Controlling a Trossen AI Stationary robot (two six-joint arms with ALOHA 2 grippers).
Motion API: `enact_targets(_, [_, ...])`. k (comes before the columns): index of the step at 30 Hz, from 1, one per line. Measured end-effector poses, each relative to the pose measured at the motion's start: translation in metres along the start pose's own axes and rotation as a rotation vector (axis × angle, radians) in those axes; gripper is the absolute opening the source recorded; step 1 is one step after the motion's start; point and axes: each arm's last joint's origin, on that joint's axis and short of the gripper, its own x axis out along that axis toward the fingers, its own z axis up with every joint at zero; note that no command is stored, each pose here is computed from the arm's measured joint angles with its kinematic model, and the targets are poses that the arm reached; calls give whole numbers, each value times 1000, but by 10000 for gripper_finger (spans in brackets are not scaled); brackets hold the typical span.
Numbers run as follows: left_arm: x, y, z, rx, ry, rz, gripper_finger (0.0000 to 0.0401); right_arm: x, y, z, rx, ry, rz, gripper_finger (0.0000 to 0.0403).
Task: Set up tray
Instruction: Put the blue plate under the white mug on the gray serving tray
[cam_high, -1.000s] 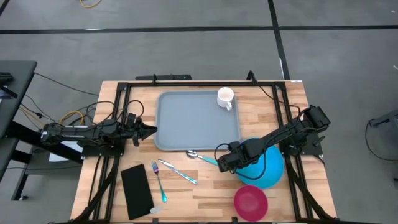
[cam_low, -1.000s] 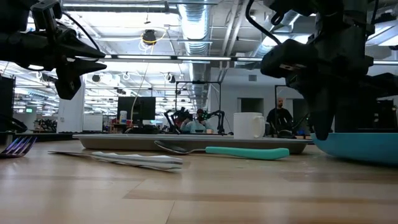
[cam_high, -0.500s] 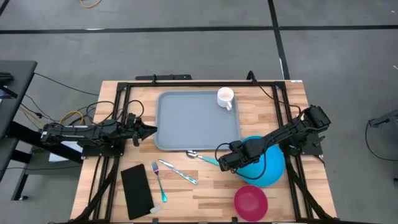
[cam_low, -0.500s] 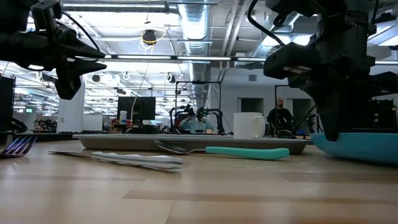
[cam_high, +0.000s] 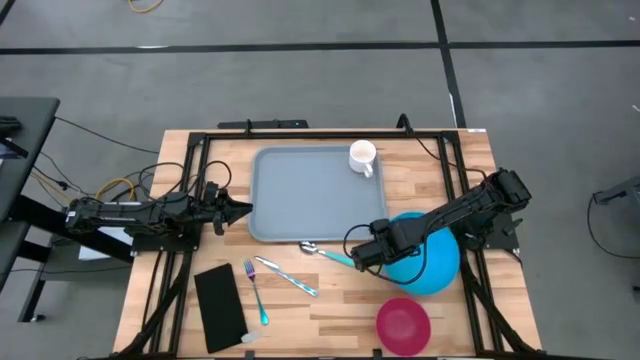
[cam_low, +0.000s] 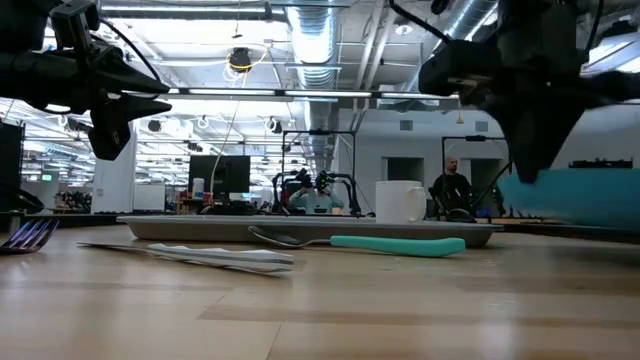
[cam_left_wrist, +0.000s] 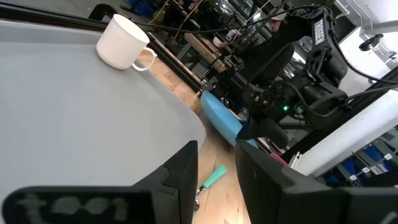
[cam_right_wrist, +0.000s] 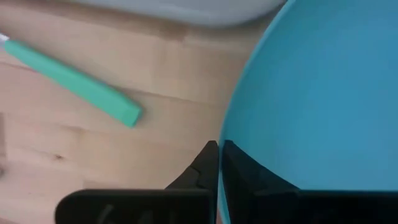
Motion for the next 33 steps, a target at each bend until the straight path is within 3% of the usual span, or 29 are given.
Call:
enact_targets(9, [0,0,0,8,0,1,95,-34,17,18,-117,-71,72,1])
enact_targets(21, [0,0,0,6,0,0,95,-56,31,57,-296,-136,181,0])
enact_targets(33, [0,0,0,-1,0,0,95,-78,43,73,-505,-191,275,0])
